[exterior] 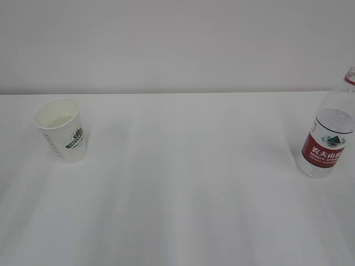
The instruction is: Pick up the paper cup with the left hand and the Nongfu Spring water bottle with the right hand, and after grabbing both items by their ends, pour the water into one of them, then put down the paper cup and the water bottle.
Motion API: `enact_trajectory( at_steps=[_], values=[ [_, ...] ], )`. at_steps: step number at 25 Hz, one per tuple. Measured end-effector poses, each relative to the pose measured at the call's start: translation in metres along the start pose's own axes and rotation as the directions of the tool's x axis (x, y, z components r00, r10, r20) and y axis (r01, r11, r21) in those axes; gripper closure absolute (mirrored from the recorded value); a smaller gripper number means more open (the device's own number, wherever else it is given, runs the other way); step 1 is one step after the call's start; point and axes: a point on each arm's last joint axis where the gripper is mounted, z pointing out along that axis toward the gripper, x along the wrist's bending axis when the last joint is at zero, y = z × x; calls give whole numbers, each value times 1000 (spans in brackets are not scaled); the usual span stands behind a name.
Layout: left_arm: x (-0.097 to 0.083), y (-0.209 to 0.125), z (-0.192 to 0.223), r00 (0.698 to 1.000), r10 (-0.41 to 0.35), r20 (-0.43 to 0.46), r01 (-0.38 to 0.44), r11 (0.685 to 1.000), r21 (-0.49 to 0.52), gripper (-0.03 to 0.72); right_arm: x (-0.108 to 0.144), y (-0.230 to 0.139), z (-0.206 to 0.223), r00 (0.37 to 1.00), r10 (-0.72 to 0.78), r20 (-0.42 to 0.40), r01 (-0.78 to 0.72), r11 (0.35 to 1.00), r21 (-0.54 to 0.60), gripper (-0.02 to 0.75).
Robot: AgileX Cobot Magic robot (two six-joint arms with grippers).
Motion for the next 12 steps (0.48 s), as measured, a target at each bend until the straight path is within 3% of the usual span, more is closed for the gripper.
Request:
enact_trajectory(
  at_steps=[12],
  values=[
    [1, 9, -13, 999, 3, -55, 7, 982, 191, 111, -1, -11, -23, 1000, 2, 9, -3, 997, 75, 150]
  ],
)
